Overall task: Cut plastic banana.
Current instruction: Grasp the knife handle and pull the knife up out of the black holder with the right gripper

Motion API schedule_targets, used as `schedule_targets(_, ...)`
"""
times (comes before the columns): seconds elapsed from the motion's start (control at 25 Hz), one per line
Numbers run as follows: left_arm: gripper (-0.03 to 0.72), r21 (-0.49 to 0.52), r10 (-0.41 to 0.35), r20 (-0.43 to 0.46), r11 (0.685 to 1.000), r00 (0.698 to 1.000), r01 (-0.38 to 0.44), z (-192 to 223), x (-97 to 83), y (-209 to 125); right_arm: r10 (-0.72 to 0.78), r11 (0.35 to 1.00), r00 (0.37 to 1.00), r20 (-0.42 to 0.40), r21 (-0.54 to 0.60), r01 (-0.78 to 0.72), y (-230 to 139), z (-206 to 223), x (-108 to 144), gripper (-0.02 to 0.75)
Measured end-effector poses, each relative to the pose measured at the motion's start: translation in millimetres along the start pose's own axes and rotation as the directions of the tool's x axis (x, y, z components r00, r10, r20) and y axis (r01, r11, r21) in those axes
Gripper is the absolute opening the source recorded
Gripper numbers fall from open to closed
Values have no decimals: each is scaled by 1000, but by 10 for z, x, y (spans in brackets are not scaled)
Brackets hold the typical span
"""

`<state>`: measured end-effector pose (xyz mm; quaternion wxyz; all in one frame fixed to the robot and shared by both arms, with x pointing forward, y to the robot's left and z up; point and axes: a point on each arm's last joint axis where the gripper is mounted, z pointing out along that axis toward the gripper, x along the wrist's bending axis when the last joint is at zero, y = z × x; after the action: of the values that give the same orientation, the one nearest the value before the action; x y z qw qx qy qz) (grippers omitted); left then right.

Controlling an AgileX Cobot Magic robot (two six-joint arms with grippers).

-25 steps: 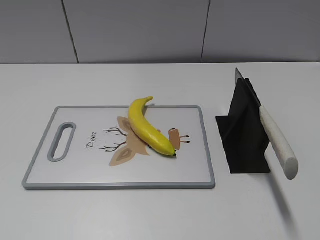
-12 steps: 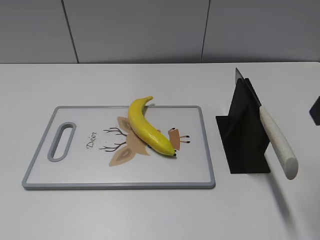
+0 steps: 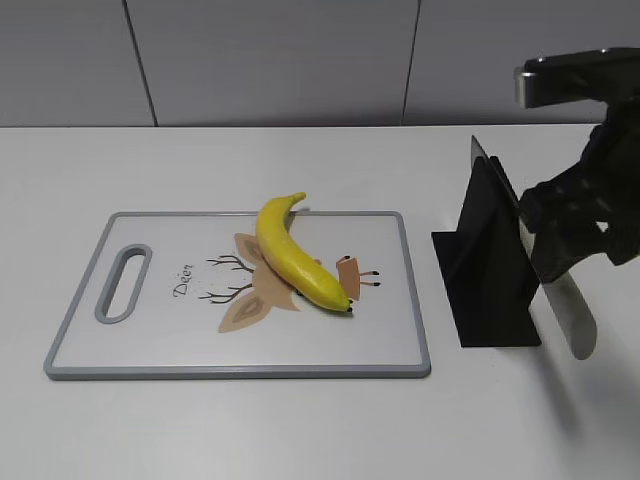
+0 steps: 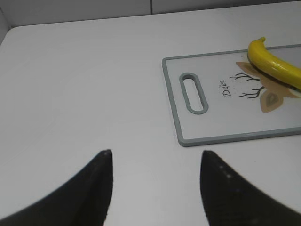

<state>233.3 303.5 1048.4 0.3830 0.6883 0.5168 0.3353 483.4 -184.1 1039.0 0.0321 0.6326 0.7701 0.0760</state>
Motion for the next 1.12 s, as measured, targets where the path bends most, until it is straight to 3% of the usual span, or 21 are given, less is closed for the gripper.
schedule_targets(0.6, 575, 0, 0, 0, 1000, 1000, 0, 0, 0, 0, 17, 993, 999, 33, 116, -20, 174, 544, 36, 519)
schedule_targets(0.72, 575, 0, 0, 0, 1000, 1000, 0, 0, 0, 0, 19, 993, 999, 34, 117, -22, 179, 559, 37, 460)
schedule_targets(0.92, 575, 0, 0, 0, 1000, 1000, 0, 0, 0, 0, 25, 993, 999, 33, 113, -28, 186, 566, 38, 223)
schedule_targets(1.12, 575, 0, 0, 1, 1000, 1000, 0, 0, -1, 0, 45, 992, 998, 41, 112, -50, 186, 566, 30, 199)
